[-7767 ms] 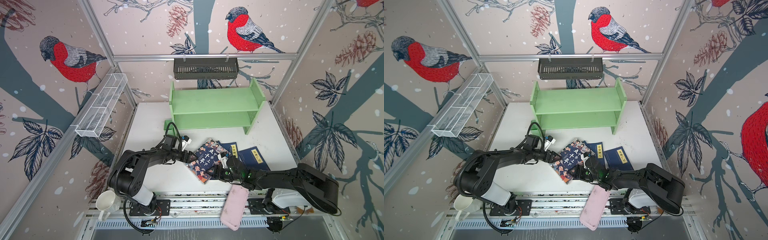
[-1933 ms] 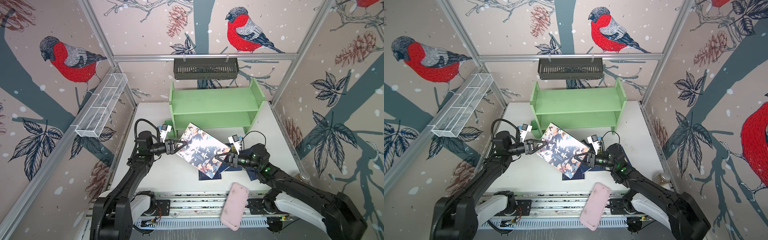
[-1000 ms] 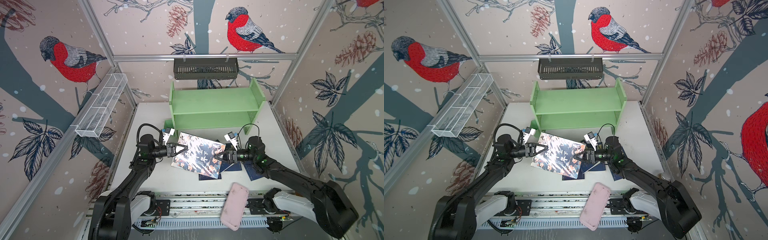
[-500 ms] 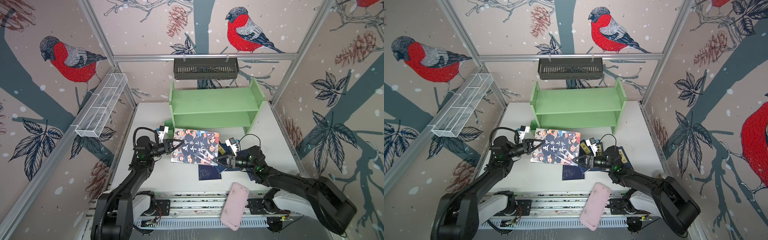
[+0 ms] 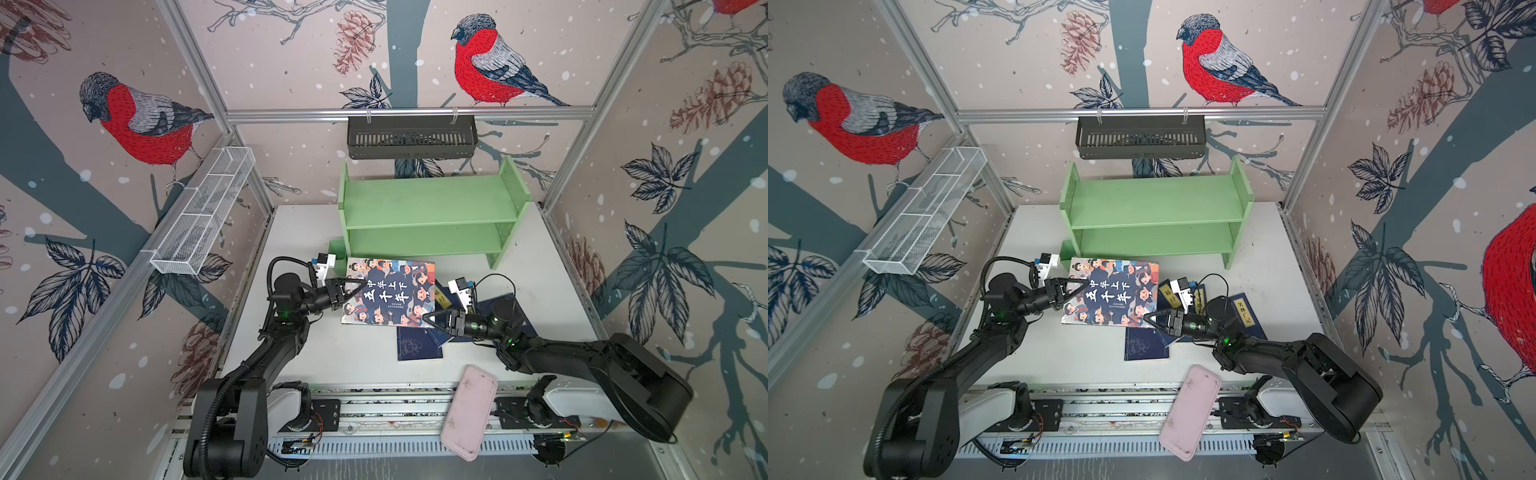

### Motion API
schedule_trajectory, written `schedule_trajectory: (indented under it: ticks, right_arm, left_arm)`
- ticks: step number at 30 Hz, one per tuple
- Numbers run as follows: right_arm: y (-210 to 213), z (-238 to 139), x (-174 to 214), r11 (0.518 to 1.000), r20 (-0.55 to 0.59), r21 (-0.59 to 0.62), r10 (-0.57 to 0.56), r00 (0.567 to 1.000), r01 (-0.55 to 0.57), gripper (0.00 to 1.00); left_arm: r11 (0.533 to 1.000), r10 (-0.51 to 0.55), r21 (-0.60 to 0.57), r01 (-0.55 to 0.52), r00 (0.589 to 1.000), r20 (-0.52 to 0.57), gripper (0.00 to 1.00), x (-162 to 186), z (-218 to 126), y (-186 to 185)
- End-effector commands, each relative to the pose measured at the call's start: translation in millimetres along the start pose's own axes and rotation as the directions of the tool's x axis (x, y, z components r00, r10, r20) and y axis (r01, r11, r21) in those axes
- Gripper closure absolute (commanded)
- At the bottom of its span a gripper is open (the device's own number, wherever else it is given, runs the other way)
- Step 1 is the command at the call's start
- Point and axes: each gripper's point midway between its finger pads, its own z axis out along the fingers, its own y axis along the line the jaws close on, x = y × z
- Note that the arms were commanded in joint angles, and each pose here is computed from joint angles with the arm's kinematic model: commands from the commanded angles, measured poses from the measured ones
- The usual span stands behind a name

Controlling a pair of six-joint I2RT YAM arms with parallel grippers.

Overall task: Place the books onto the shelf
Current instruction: 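Carry the illustrated book with both grippers toward the green shelf's lower tier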

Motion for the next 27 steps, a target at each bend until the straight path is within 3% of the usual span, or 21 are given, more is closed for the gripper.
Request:
schedule_trajectory:
  ticks: [1, 4, 6, 10, 14, 27]
  right_arm:
    - [13, 1, -17, 0.997, 0.072, -0.049, -0.049, 0.996, 0.052, 0.78]
    - [11, 1, -22, 0.998, 0.087, -0.052, -0.041, 0.995, 0.045, 0.84]
    - [12, 1, -23, 0.997, 0.091, -0.065, -0.036, 0.995, 0.042, 0.87]
    - [14, -3, -30, 0.996, 0.11, -0.082, -0.029, 0.994, 0.038, 0.92]
    - [14, -8, -39, 0.996, 0.132, -0.081, -0.033, 0.991, 0.044, 0.95]
    - [13, -15, -80, 0.995, 0.156, -0.047, -0.084, 0.984, 0.093, 0.97]
  left_arm:
    - [0.995, 0.095, 0.031, -0.095, 0.995, 0.011, 1.0, -3, 0, -11]
    - [0.996, 0.092, 0.016, -0.092, 0.996, 0.013, 0.99, -3, 0, -5]
    - [0.996, 0.089, 0.005, -0.09, 0.996, 0.017, 0.87, -3, 1, -2]
    - [0.995, 0.1, -0.021, -0.1, 0.995, 0.019, 0.53, -5, 1, 3]
    - [0.991, 0.115, -0.068, -0.113, 0.993, 0.02, 0.32, -7, -1, 12]
    - [0.966, 0.206, -0.173, -0.193, 0.977, 0.06, 0.25, -25, -18, 14]
